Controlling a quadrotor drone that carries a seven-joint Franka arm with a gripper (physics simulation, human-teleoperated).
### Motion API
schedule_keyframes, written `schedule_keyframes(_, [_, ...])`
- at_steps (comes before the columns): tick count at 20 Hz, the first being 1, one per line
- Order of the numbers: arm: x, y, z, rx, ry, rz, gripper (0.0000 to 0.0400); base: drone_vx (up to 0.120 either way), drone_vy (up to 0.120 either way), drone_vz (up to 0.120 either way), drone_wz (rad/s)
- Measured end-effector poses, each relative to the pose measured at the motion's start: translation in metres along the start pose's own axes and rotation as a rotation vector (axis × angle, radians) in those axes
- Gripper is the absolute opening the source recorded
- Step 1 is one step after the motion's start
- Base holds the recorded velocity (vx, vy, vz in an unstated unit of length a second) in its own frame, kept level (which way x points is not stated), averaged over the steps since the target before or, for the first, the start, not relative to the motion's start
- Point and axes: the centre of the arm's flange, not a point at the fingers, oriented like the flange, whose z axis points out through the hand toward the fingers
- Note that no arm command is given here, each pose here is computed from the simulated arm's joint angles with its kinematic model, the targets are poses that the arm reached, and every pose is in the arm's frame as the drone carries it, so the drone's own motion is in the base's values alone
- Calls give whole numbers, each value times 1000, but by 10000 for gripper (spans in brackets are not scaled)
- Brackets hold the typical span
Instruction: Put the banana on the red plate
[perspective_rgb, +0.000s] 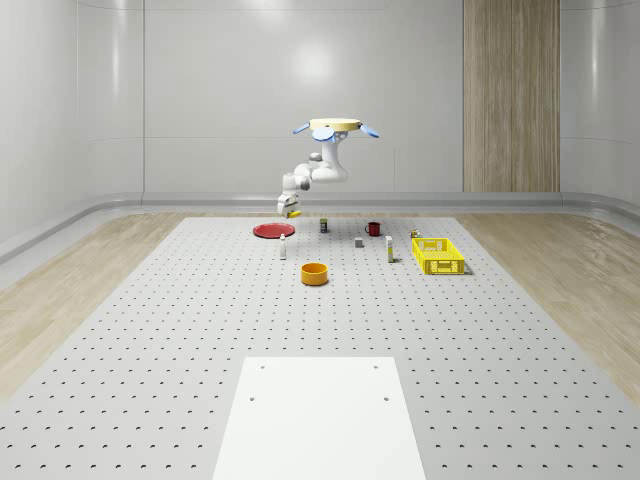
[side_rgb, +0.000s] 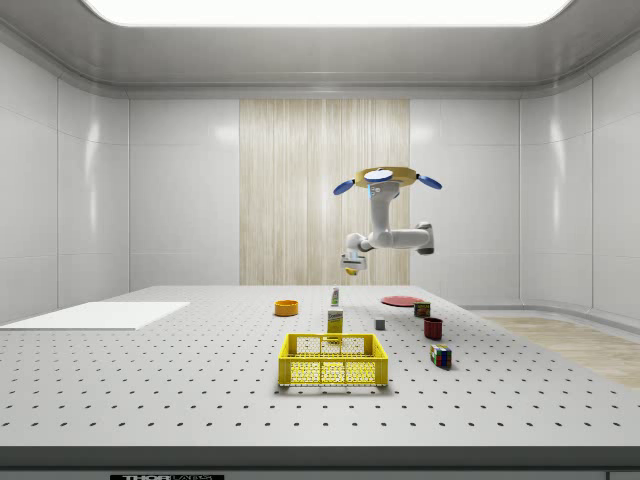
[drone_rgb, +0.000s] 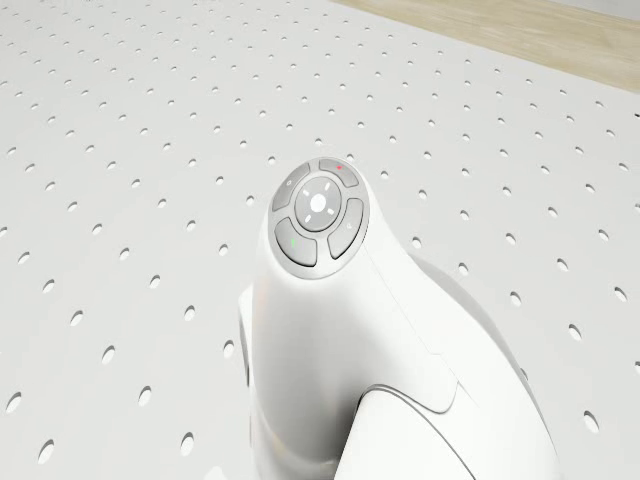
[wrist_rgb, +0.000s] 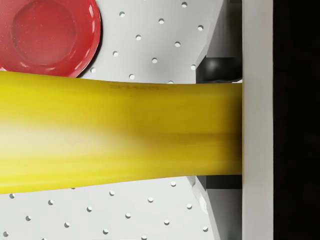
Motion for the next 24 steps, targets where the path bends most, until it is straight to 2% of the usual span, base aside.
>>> schedule_keyframes(24, [0, 0, 0, 6, 6, -721, 199, 0, 0, 0, -300])
